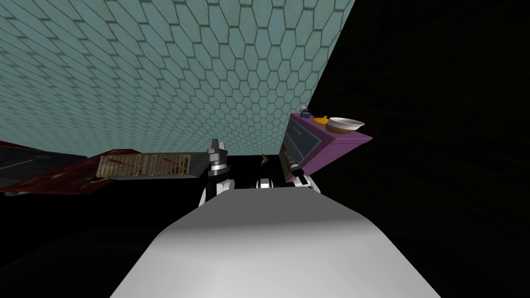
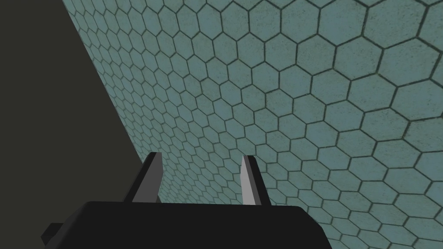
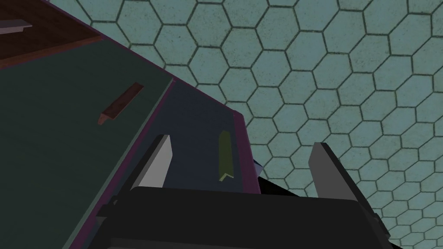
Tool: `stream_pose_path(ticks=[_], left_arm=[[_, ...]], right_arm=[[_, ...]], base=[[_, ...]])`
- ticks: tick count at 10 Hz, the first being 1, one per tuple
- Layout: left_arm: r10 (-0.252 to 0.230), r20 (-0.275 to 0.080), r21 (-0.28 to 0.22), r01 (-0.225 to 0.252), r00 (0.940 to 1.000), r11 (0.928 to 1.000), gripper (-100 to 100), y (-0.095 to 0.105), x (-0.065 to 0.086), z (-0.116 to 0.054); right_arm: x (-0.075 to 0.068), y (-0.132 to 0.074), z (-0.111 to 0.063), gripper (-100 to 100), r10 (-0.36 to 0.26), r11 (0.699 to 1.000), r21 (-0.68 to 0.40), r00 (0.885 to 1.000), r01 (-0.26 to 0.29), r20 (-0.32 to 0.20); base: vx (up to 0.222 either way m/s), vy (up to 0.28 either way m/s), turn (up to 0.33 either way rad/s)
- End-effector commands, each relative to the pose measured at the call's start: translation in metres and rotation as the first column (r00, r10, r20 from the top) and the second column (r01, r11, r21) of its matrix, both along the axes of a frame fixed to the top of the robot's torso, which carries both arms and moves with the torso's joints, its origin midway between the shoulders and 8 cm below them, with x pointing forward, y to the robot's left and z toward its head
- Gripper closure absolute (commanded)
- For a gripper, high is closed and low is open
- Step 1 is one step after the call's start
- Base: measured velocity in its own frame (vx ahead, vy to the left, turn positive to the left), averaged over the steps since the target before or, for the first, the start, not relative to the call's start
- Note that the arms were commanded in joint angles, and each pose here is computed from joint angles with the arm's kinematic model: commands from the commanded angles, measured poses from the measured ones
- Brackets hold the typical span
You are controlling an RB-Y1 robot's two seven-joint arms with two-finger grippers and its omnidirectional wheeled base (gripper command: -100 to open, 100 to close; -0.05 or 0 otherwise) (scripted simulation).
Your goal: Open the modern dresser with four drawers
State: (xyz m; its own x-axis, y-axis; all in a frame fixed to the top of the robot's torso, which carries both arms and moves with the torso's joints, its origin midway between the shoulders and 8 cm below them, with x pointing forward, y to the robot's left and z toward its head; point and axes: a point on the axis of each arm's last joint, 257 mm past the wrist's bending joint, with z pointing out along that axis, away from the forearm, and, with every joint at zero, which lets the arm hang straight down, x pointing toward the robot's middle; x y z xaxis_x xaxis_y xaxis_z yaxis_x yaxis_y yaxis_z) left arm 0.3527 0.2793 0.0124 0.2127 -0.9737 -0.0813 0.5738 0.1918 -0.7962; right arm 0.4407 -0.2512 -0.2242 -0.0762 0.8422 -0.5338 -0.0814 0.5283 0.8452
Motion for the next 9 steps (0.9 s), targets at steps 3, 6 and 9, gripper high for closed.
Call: stream_pose_path(ticks=[3,6,9], left_arm=[[0.0,0.0,0.0,0.0,1.0,1.0,0,0.0,0.0,0.0],[0.0,0.0,0.0,0.0,1.0,1.0,0,0.0,0.0,0.0],[0.0,0.0,0.0,0.0,1.0,1.0,0,0.0,0.0,0.0]], right_arm=[[0.009,-0.023,-0.06,-100,-0.046,0.996,-0.087,0.985,0.032,-0.167],[0.009,-0.036,-0.088,-100,-0.081,0.99,-0.134,0.966,0.049,-0.246],[0.009,-0.062,-0.127,-100,-0.141,0.972,-0.226,0.927,0.063,-0.347]], base=[[0.12,0.072,0.083],[0.072,0.06,0.051],[0.085,0.059,0.097]])
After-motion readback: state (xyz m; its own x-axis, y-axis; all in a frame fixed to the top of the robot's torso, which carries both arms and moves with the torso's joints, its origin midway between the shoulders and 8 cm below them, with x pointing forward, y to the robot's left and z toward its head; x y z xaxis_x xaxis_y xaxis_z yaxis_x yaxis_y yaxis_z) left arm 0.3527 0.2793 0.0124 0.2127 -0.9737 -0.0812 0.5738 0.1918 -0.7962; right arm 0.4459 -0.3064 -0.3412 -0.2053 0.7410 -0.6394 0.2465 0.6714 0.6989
